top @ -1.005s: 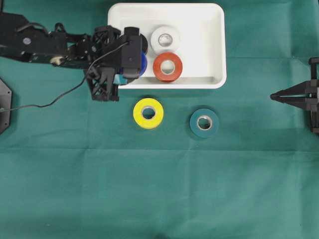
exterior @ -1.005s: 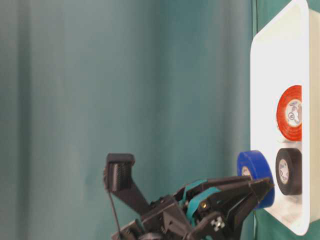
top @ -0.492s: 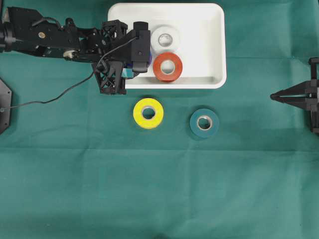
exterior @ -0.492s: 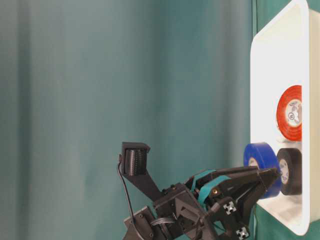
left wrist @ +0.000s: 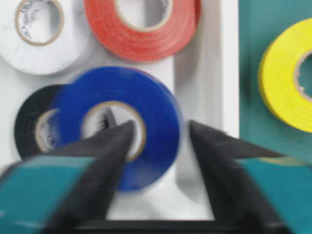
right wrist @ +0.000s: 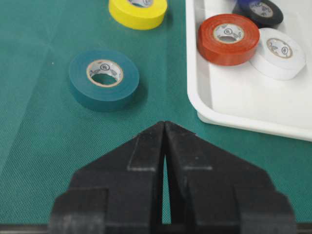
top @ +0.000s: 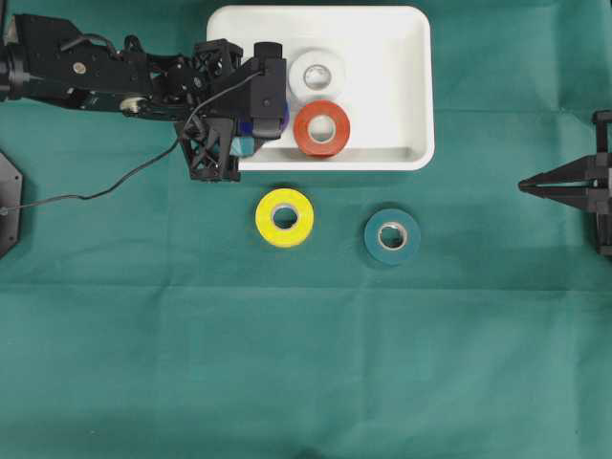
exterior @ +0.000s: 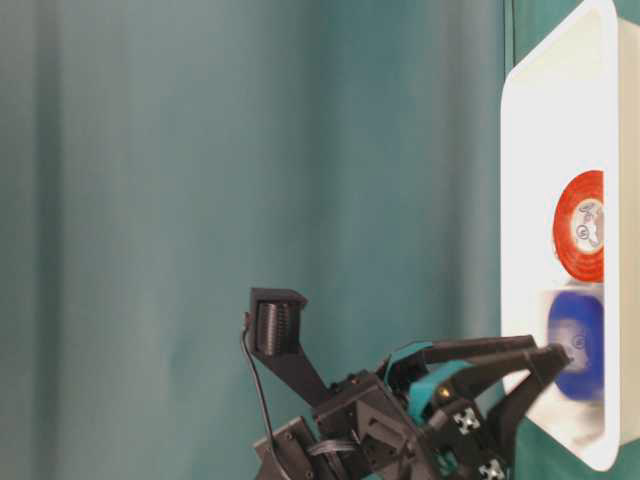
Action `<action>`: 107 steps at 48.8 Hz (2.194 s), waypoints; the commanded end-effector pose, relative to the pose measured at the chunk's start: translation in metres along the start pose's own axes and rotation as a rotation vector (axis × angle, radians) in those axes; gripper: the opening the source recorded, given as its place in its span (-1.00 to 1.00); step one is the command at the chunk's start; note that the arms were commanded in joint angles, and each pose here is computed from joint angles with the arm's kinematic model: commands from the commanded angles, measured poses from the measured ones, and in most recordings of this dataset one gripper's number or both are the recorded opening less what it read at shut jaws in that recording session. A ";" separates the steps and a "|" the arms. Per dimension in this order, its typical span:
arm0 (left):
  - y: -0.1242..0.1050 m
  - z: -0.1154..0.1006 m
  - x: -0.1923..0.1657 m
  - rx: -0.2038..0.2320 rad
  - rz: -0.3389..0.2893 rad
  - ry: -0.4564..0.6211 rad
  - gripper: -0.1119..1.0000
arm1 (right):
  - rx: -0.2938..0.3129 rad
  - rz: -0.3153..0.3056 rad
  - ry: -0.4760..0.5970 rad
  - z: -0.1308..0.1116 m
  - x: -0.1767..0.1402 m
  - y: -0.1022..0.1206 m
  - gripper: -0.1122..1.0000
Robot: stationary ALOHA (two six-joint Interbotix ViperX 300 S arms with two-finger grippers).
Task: Put the tape into the white case with the left arm.
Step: 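Lift the blue tape and place it in the tray's lower left, then release the blue tape and retract the left gripper to the left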
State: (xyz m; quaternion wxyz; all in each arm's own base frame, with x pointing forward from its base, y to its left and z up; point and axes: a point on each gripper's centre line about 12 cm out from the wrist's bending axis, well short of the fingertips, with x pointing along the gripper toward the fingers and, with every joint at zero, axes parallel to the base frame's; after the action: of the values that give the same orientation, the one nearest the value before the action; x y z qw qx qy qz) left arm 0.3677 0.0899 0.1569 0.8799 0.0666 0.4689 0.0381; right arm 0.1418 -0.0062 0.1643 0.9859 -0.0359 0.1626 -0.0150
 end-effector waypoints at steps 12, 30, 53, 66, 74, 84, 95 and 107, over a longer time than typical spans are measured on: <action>0.003 0.006 -0.009 -0.004 0.016 -0.048 0.93 | 0.002 -0.002 -0.012 0.004 0.001 0.000 -0.97; 0.002 0.006 -0.024 -0.004 0.024 -0.079 0.93 | 0.000 0.000 -0.011 0.004 0.001 0.000 -0.97; -0.010 -0.030 -0.074 -0.010 0.036 -0.133 0.93 | 0.000 -0.002 -0.011 0.004 0.001 0.000 -0.97; -0.020 -0.052 -0.098 -0.005 0.043 -0.187 0.93 | 0.000 -0.002 -0.011 0.004 0.001 0.000 -0.97; -0.026 -0.071 -0.113 -0.009 0.047 -0.218 0.93 | 0.000 -0.002 -0.012 0.004 0.001 0.000 -0.97; -0.035 -0.089 -0.127 -0.058 0.039 -0.260 0.93 | 0.000 0.000 -0.014 0.004 0.000 0.000 -0.97; -0.046 -0.106 -0.143 -0.049 0.031 -0.334 0.93 | 0.000 0.000 -0.012 0.004 0.001 0.000 -0.97; -0.049 -0.120 -0.160 -0.052 0.050 -0.431 0.93 | 0.000 -0.002 -0.014 0.004 0.000 0.000 -0.97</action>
State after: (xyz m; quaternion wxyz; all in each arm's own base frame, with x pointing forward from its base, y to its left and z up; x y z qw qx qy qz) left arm 0.1800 0.0312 0.2093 0.9553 0.0623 0.2836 0.0552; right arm 0.1416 -0.0062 0.1634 0.9857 -0.0359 0.1641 -0.0150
